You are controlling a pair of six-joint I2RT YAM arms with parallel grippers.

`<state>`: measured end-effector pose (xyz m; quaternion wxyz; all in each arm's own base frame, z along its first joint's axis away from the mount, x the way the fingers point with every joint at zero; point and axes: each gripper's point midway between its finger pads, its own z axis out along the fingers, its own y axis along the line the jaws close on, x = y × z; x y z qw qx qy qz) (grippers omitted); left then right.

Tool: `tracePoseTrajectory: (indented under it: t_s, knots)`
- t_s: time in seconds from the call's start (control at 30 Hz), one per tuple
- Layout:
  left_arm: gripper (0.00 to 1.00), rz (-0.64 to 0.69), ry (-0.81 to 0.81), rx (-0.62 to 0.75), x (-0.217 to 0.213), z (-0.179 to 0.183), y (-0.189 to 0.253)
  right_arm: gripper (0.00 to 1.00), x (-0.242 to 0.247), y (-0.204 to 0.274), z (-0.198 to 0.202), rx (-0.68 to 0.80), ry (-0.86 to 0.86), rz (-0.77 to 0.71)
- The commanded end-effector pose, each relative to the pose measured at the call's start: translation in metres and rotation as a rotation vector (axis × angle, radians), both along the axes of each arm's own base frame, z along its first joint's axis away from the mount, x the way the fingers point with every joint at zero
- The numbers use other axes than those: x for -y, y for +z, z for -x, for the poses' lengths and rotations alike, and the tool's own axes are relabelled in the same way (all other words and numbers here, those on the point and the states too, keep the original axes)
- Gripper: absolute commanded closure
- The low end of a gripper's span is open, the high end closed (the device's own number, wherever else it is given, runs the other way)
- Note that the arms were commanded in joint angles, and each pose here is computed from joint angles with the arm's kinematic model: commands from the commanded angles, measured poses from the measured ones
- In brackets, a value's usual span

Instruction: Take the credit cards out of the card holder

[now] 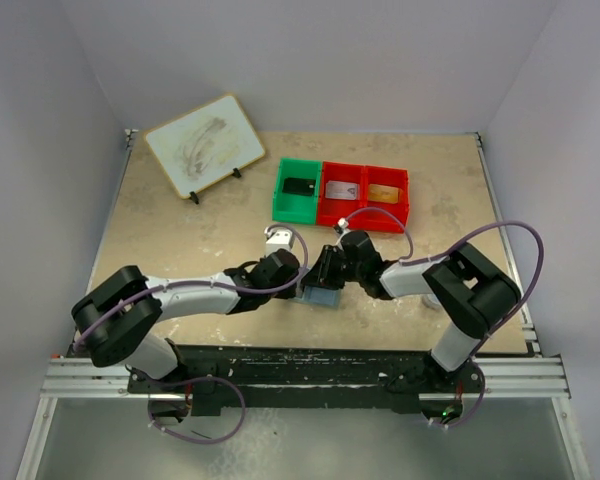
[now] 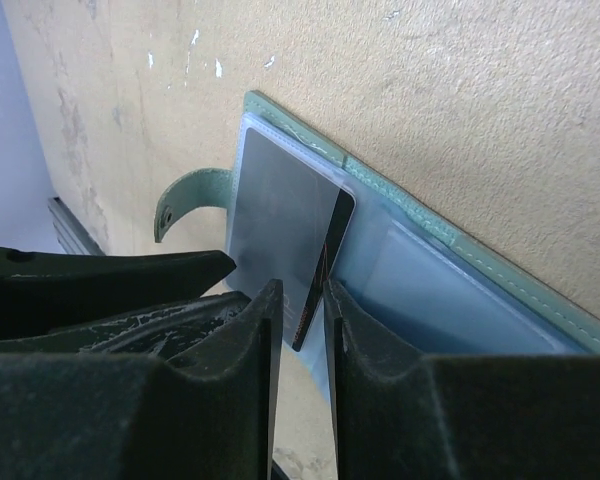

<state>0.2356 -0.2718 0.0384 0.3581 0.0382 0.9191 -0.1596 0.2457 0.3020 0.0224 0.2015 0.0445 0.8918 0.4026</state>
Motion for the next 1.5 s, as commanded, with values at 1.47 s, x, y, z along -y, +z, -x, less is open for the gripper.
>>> tracePoseTrajectory:
  t_s: [1.47]
  knots:
    - [0.85, -0.103, 0.000, 0.020, -0.003, -0.014, 0.004, 0.72, 0.010, -0.012, -0.004, -0.062, -0.134, 0.036]
